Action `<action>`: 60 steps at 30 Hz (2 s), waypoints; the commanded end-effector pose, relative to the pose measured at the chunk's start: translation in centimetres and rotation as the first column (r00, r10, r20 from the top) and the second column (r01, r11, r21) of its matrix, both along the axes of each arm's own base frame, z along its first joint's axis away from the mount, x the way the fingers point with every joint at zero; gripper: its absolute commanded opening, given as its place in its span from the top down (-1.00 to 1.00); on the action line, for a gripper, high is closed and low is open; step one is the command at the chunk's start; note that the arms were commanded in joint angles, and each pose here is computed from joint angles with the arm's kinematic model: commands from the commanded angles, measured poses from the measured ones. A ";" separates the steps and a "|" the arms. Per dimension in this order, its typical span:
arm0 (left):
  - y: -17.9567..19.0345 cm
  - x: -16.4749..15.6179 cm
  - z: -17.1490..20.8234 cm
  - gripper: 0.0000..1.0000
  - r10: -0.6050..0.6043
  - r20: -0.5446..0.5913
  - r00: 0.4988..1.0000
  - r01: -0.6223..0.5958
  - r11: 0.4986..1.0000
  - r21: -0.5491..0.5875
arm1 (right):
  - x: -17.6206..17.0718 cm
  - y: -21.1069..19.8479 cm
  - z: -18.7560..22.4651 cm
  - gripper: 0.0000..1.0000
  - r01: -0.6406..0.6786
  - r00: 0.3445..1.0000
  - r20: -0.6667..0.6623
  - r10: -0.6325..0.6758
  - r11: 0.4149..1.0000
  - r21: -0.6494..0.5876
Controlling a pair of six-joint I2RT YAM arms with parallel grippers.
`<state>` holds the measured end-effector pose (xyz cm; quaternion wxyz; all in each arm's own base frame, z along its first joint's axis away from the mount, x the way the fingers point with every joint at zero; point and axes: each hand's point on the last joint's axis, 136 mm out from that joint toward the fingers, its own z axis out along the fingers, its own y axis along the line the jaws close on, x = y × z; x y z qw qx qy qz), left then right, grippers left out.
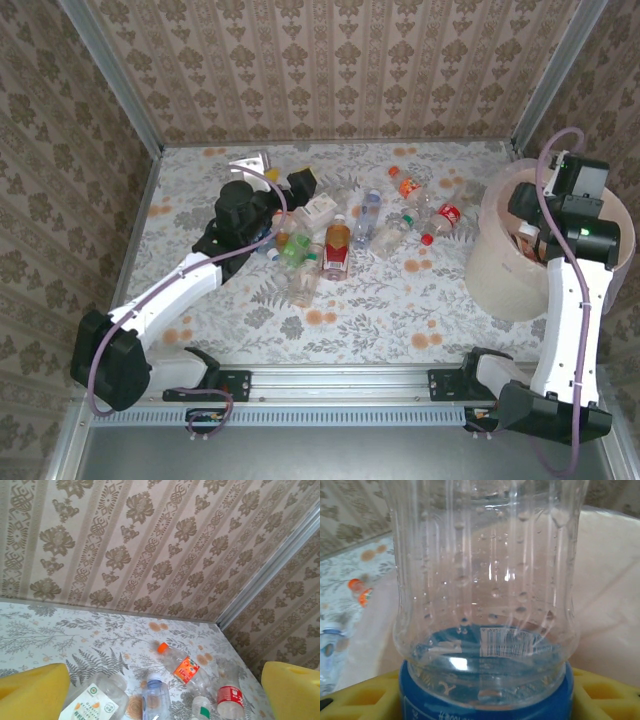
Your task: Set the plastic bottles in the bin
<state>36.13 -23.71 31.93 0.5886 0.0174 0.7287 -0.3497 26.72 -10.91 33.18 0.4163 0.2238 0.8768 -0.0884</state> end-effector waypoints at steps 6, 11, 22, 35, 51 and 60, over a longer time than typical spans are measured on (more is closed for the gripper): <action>1.4 1.1 -0.8 -1.00 0.070 -0.048 0.996 -0.072 0.997 -0.030 | -4.0 -3.8 -2.0 0.03 0.151 0.970 -0.176 -0.169 0.982 -0.110; 1.2 1.6 -1.7 -1.00 0.046 -0.132 0.990 -0.048 0.999 -0.017 | -5.6 -5.2 -3.6 0.03 0.209 0.940 -0.245 -0.236 0.969 -0.135; 3.0 2.2 -4.2 -1.00 0.104 -0.272 0.957 -0.118 0.992 -0.036 | -7.4 -6.8 -7.5 -0.18 0.278 0.850 -0.408 -0.333 0.942 -0.191; 7.9 3.1 -8.6 -1.00 0.250 -0.423 0.871 -0.302 0.951 -0.059 | -6.8 -7.1 -6.6 -1.00 0.324 0.857 -0.356 -0.373 0.927 -0.191; 9.7 2.9 -10.8 -1.00 0.346 -0.472 0.811 -0.366 0.929 0.053 | -4.2 -5.5 -2.6 -1.00 0.303 0.938 -0.120 -0.324 0.939 -0.165; 11.0 1.6 -13.4 -1.00 0.414 -0.545 0.729 -0.386 0.906 0.172 | -2.6 -0.2 2.5 -1.00 0.117 0.953 0.282 -0.114 0.993 0.005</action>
